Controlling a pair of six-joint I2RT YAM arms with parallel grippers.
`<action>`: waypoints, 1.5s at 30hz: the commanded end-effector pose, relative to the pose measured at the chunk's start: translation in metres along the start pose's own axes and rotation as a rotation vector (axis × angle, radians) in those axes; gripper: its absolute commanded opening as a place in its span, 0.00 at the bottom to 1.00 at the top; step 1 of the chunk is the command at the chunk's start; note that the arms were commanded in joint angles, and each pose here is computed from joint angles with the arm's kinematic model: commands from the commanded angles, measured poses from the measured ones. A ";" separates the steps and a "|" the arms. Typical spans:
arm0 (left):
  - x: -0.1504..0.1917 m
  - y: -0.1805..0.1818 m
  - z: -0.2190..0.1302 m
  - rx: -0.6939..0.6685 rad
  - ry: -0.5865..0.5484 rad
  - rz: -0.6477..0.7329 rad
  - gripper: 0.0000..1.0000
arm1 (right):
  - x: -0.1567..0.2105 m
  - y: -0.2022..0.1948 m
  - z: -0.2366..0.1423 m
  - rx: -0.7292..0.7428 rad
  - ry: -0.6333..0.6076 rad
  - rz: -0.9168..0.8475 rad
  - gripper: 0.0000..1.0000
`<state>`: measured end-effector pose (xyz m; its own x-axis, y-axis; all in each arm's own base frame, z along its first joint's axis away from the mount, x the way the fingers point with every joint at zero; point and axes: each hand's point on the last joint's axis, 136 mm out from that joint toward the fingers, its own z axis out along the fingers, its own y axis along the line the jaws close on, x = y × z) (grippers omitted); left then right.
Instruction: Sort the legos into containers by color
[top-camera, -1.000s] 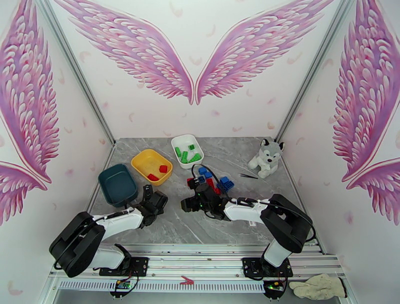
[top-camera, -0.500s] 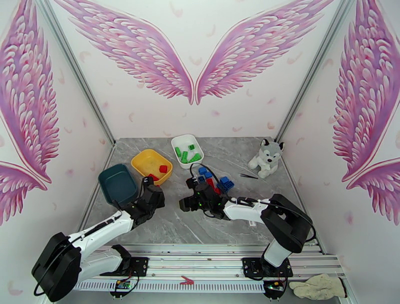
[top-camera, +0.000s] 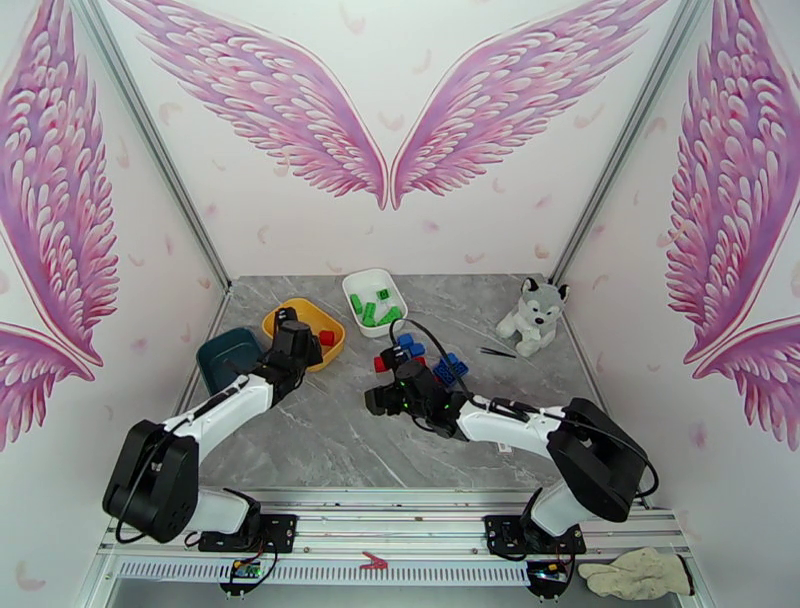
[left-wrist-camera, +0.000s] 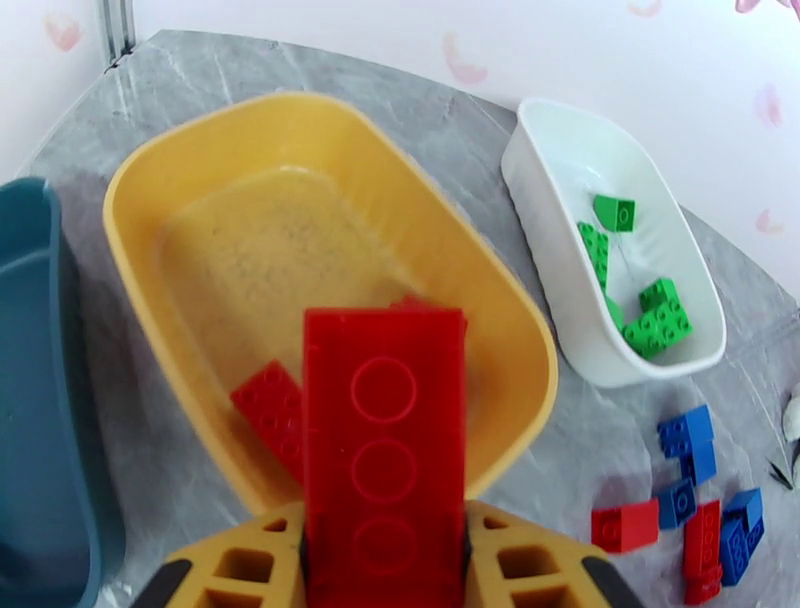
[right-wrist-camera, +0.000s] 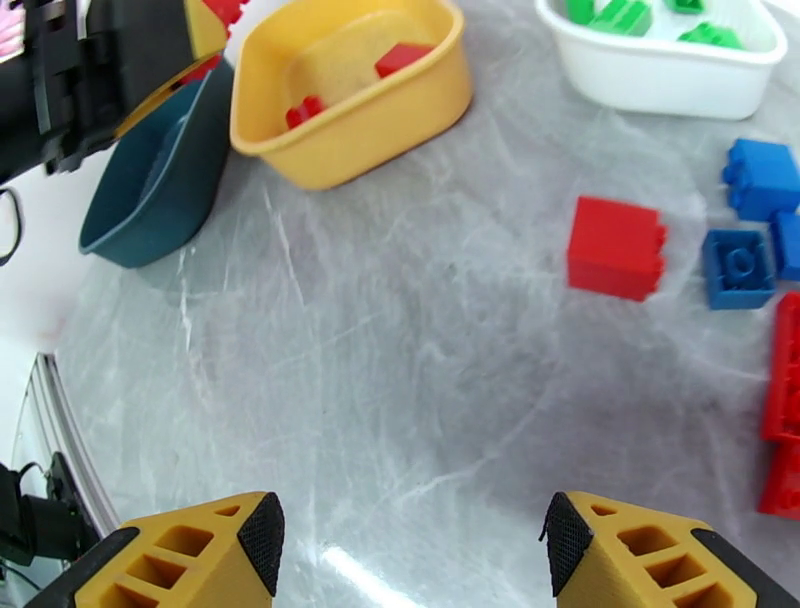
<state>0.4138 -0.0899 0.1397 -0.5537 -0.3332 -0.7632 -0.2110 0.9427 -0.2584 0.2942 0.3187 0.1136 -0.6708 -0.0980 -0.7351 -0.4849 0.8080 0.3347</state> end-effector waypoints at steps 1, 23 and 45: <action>-0.021 -0.012 0.017 0.031 -0.026 0.016 0.28 | -0.001 -0.023 -0.012 0.131 -0.019 -0.023 0.77; 0.017 -0.027 -0.042 0.106 -0.023 0.104 0.94 | -0.003 -0.048 0.043 0.269 0.053 -0.042 0.77; 0.102 0.034 -0.056 0.101 0.056 -0.067 0.99 | -0.021 -0.081 0.112 0.389 0.136 -0.008 0.69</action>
<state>0.3033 -0.0906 0.0833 -0.6052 -0.3562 -0.7119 -0.1707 0.9316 -0.3210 0.4040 0.3258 0.0417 -0.7340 -0.1581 -0.6605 -0.2839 0.9549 0.0868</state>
